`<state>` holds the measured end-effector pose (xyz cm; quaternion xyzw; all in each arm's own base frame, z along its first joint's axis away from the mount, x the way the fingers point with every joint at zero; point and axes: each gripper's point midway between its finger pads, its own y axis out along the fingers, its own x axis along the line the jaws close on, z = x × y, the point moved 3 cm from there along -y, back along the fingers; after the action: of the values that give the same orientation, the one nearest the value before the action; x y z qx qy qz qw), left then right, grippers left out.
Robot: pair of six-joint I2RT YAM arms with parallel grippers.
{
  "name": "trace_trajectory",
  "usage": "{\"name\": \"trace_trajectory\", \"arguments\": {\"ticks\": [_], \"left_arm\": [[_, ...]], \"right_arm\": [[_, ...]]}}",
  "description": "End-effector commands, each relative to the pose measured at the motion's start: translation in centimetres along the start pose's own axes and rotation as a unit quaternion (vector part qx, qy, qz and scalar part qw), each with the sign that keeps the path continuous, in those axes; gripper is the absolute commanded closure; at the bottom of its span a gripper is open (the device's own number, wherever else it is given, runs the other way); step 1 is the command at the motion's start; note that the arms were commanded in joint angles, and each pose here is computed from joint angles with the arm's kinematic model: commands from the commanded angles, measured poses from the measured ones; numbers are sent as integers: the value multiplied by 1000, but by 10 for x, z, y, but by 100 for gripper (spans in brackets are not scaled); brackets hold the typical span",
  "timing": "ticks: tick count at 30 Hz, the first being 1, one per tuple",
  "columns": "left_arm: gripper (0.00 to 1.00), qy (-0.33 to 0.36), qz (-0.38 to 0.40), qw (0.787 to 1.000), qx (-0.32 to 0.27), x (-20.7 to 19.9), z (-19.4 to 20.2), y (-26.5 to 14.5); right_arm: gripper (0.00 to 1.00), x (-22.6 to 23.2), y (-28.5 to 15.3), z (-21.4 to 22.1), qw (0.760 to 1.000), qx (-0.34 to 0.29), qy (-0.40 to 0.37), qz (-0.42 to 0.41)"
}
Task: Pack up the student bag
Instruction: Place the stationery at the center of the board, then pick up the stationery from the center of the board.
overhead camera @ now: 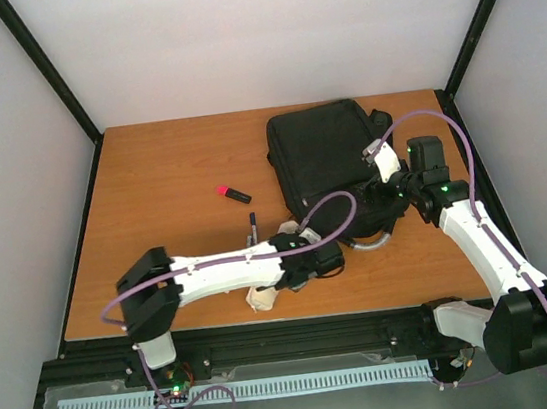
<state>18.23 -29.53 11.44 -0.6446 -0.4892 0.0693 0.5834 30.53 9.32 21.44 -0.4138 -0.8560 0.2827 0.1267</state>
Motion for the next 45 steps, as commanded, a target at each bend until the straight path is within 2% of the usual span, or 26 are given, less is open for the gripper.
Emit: {"name": "trace_trajectory", "arguments": {"ticks": [1,5,9,18,23,26,29,40,42,43,45], "left_arm": [[27,-81,111,990,-42,8,-7,-35],[17,-173,200,963,-51,29,0,-36],[14,-241,252,935,-60,47,10,-34],[16,-357,244,901,28,70,68,5],[20,-386,262,883,52,69,91,11],[25,-389,286,874,52,62,93,13],[30,-392,296,870,46,57,91,17],[47,-397,267,876,57,56,93,36],[43,-404,256,876,62,58,94,37],[36,-406,255,875,64,59,95,37],[29,-413,254,872,64,61,95,35]], "right_arm": [[23,-3,-5,-10,1000,-18,0,2],[23,-2,-5,-9,1000,-19,2,-4],[23,5,-6,-11,999,-24,-2,-28],[24,25,-8,-12,995,-40,-10,-96],[24,25,-6,-11,994,-37,-8,-101],[24,25,-6,-11,994,-36,-8,-101],[24,25,-6,-10,994,-35,-8,-102],[24,27,-4,-8,994,-32,-3,-109],[24,27,-3,-8,993,-30,-2,-110],[24,27,-3,-8,993,-30,-1,-111],[24,27,-3,-8,993,-30,-2,-111]]}}
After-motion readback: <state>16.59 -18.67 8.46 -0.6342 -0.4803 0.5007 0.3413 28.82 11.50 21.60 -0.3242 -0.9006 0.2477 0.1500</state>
